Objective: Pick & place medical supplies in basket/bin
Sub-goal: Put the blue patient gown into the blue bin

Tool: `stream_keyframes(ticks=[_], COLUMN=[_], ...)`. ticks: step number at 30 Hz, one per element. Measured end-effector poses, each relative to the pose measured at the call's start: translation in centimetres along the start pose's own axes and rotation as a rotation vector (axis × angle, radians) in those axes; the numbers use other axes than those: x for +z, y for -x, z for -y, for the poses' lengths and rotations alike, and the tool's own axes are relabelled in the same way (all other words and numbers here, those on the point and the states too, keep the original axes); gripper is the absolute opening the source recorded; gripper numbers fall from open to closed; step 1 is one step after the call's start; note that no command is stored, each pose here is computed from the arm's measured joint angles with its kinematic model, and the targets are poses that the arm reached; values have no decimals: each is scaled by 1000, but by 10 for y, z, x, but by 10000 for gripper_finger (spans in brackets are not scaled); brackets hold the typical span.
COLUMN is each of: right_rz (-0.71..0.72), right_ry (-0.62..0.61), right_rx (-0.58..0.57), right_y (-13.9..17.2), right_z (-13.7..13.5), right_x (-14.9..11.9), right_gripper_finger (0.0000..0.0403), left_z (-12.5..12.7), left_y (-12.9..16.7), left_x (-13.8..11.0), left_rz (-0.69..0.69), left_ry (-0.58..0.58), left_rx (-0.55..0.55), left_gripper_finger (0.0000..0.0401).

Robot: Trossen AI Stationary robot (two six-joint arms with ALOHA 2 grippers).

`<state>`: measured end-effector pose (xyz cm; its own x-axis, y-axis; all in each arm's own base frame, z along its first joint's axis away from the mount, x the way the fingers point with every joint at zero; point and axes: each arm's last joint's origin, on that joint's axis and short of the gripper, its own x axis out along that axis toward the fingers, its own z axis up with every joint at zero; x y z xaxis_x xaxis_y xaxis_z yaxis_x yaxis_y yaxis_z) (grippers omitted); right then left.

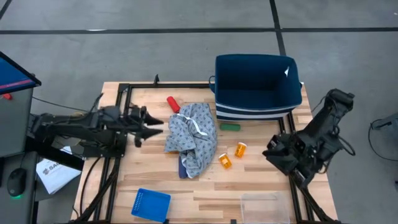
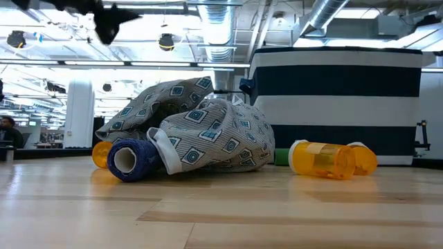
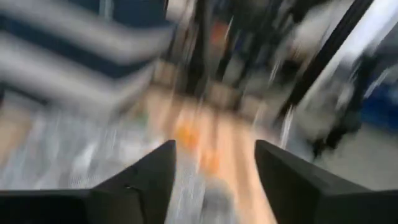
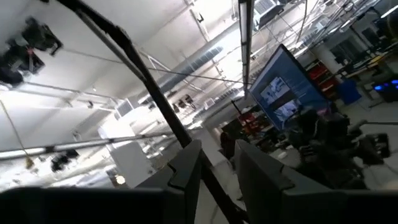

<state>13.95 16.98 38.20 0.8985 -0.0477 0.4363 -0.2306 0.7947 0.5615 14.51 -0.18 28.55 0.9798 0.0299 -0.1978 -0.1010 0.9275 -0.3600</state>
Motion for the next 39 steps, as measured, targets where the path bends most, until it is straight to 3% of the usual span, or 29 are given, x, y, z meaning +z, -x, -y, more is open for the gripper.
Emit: stream_keyframes(ticks=[4,13,18,24,32,39], right_rz=[-7,-5,-3,-1,10,4], right_ry=[20,69,70,45,19,6], right_rx=[-44,-61,-61,-61,-49,-32], right_y=[1,-2,-2,-2,-3,-2], right_z=[-15,-29,-29,-28,-32,-39], right_x=[5,13,14,14,20,25], right_gripper_finger=[95,95,95,95,95,95], left_z=[-7,-17,-36,-50,-63,-85], left_y=[-6,-59,-95,-130,-167,-174], left_x=[-9,-32,-50,-51,-46,-52], left_rz=[-182,-236,-212,-101,-156,-224], left_ry=[187,418,531,612,624,700], left_rx=[205,250,314,262,292,430], left_gripper_finger=[273,346,351,345,349,347])
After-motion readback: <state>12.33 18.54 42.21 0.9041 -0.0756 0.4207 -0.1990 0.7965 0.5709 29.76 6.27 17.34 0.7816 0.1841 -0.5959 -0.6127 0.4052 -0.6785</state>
